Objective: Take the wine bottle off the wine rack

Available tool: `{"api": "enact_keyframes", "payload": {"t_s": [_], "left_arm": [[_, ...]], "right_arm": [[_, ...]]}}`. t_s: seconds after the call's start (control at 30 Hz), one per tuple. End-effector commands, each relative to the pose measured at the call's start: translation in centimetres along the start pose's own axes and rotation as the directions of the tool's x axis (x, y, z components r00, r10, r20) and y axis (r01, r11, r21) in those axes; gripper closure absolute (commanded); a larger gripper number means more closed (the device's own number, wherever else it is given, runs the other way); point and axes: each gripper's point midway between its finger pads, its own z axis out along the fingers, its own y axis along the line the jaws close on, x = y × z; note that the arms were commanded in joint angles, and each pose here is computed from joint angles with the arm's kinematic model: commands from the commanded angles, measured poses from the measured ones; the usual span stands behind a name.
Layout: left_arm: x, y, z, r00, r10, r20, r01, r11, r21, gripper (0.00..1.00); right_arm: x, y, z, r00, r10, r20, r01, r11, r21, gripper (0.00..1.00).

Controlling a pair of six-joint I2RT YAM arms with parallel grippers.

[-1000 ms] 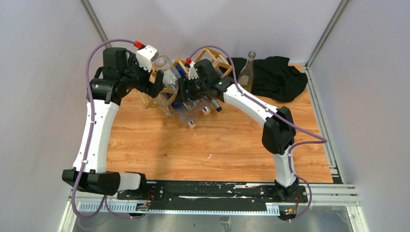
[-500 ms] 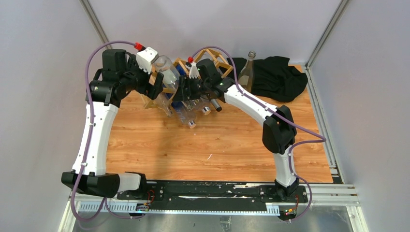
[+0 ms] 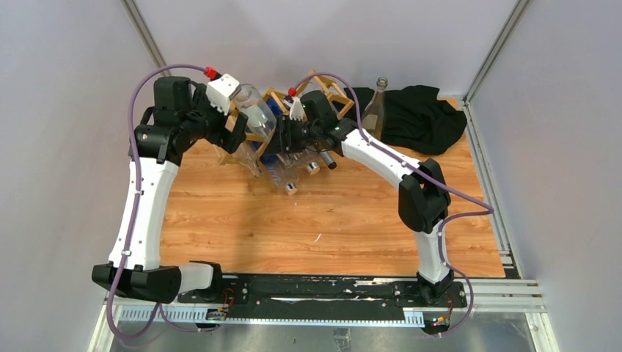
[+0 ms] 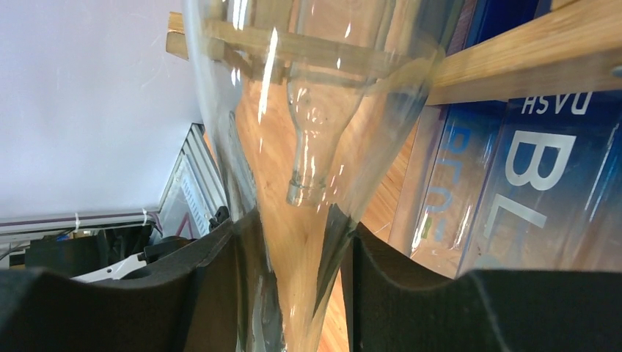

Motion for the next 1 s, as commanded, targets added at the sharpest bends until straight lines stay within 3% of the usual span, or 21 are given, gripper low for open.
{"api": "enact_keyframes", "payload": {"t_s": [0.0,0.43,0.7,0.83,0.97], "left_arm": [[0.5,-0.2,-0.1,1.000,0.027,-0.003,-0.027,0.999,0.017,0.00],[0.4,-1.2,0.1,0.967,0.251,0.053,-0.255,0.961,0.104,0.00],[0.4,-3.1,-0.7,0.918,0.372,0.141,-0.392,0.906,0.162,0.00],[0.9,-4.2,-1.0,0.875,0.452,0.172,-0.479,0.861,0.173,0.00],[2.6,-4.8,-0.5,0.795,0.580,0.176,-0.605,0.776,0.179,0.00]], "right_arm": [[-0.8,1.6,-0.9,0.999,-0.025,0.021,0.027,0.997,-0.067,0.99],[-4.1,7.3,-7.7,0.977,-0.091,0.194,0.141,0.954,-0.265,1.00],[-3.2,8.7,-10.2,0.974,-0.077,0.212,0.145,0.933,-0.328,1.00],[-2.6,9.6,-11.5,0.969,-0.085,0.231,0.164,0.924,-0.346,1.00],[-1.9,10.6,-12.8,0.969,-0.098,0.228,0.178,0.915,-0.363,1.00]]}}
